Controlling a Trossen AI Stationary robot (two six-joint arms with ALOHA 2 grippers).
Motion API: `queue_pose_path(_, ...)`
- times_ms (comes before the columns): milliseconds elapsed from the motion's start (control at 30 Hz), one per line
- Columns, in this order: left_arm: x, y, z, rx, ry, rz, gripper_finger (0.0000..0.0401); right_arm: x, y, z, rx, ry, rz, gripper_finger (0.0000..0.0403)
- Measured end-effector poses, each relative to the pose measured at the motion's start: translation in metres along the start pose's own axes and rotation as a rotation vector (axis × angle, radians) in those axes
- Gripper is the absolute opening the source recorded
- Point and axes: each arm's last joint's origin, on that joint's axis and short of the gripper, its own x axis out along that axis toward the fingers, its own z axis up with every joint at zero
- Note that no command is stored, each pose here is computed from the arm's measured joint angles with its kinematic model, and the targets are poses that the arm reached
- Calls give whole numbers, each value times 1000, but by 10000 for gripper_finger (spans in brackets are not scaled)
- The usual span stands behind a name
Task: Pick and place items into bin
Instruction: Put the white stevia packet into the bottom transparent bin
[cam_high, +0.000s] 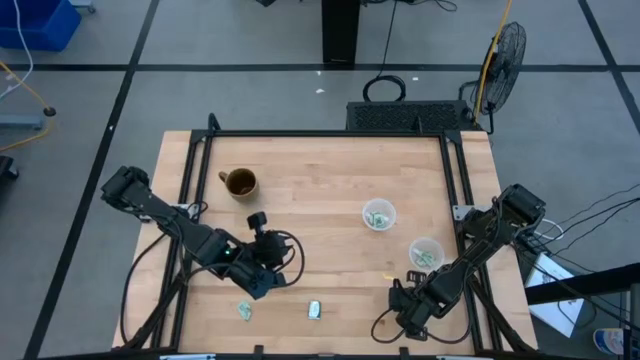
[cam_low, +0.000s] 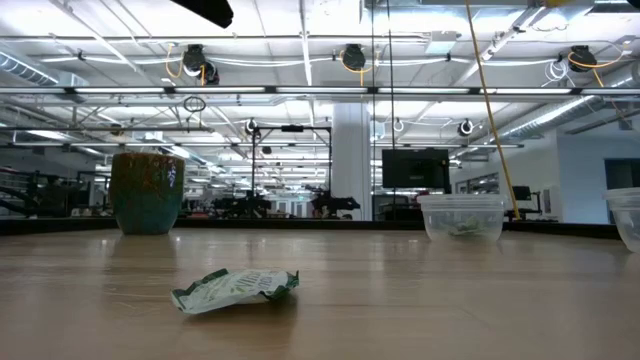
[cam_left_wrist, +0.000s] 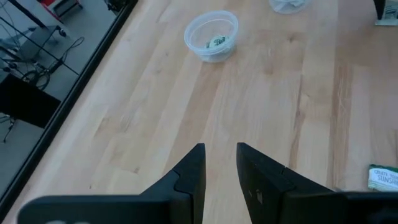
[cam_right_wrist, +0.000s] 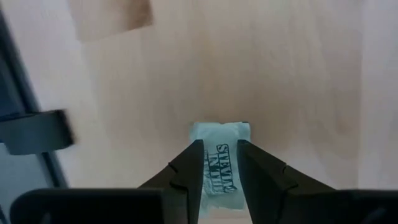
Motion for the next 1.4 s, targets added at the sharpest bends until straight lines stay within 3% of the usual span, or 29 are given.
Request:
queue_pose_path(267, 0, 0, 0, -20, 0, 0, 97, 6, -8, -4, -31, -50, -92, 89)
queue_pose_path(567, 0, 0, 0, -13, 0, 1, 97, 23, -30, -15, -19, -11, -181, 87)
queue_pose_path(867, 0, 1, 0, -10, -10, 17, 97, 17, -30, -14, -42, -67, -178, 23)
queue_pose_path(1100, 3, 4, 2, -20, -11, 34, 97, -7, -33, -14, -77, -122, -148, 8)
queue_pose_path(1400, 11, 12, 6, -47, -3, 62, 97, -74, -57, -30, -28, -262, -226, 3)
